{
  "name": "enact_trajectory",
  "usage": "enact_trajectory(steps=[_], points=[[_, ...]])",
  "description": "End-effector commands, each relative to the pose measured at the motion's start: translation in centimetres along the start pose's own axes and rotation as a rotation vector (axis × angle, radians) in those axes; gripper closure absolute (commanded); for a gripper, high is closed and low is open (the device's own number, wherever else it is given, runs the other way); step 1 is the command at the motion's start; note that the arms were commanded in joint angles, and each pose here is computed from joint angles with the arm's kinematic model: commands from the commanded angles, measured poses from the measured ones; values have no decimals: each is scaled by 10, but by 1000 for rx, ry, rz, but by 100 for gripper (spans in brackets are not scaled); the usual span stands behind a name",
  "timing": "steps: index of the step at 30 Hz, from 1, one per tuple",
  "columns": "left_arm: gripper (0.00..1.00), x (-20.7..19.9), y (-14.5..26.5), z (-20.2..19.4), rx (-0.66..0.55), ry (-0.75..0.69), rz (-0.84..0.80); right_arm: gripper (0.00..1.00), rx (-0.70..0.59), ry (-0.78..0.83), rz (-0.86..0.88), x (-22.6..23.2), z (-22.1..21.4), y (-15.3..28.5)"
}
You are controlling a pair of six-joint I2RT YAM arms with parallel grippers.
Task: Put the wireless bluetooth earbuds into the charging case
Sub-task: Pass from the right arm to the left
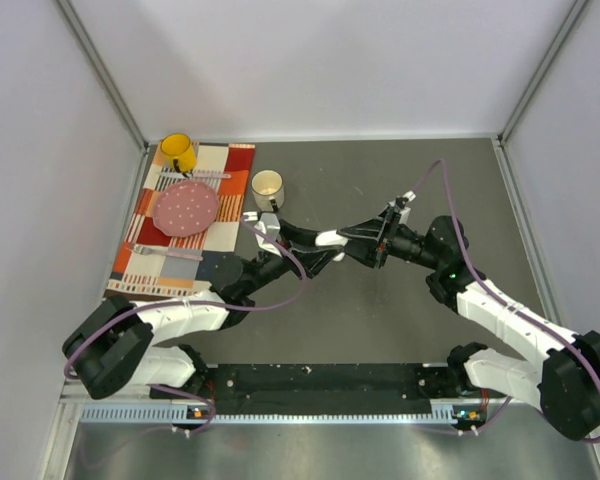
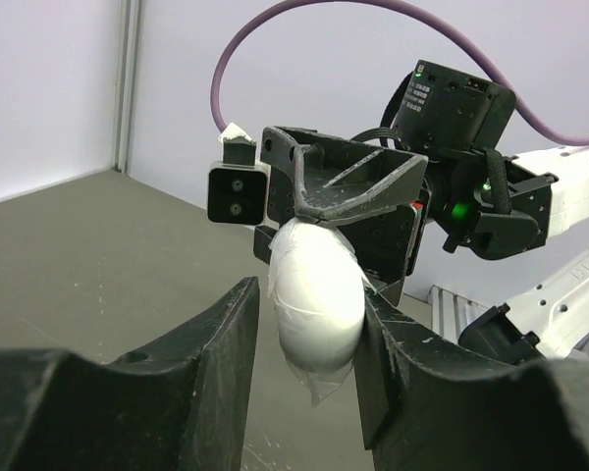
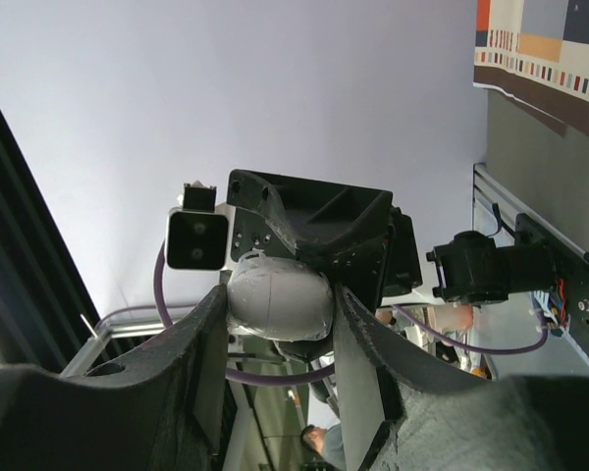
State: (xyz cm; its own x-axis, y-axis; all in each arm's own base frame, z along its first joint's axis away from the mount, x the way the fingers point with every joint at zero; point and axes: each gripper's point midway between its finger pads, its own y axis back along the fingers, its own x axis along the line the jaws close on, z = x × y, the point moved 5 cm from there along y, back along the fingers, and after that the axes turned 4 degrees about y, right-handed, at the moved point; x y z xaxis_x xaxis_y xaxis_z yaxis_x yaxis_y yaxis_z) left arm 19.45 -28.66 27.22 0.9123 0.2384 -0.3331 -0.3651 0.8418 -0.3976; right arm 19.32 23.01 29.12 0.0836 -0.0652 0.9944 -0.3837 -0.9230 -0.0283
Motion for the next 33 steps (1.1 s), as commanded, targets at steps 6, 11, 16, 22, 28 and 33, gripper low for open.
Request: enact_trajectory(steps=[6, 11, 16, 22, 28, 33], points=[[49, -6, -7, 16, -67, -19, -28, 100, 18, 53, 87, 22, -7, 3], [50, -7, -8, 19, -78, -27, -31, 100, 17, 52, 81, 20, -7, 3], [45, -8, -10, 22, -88, -34, -38, 100, 15, 45, 73, 17, -7, 3], [48, -8, -11, 22, -86, -36, -38, 100, 15, 44, 68, 17, -7, 3], [49, -8, -12, 23, -95, -36, -43, 100, 17, 46, 67, 17, -7, 2], [55, -8, -13, 23, -93, -36, -46, 100, 16, 48, 67, 17, -7, 2]])
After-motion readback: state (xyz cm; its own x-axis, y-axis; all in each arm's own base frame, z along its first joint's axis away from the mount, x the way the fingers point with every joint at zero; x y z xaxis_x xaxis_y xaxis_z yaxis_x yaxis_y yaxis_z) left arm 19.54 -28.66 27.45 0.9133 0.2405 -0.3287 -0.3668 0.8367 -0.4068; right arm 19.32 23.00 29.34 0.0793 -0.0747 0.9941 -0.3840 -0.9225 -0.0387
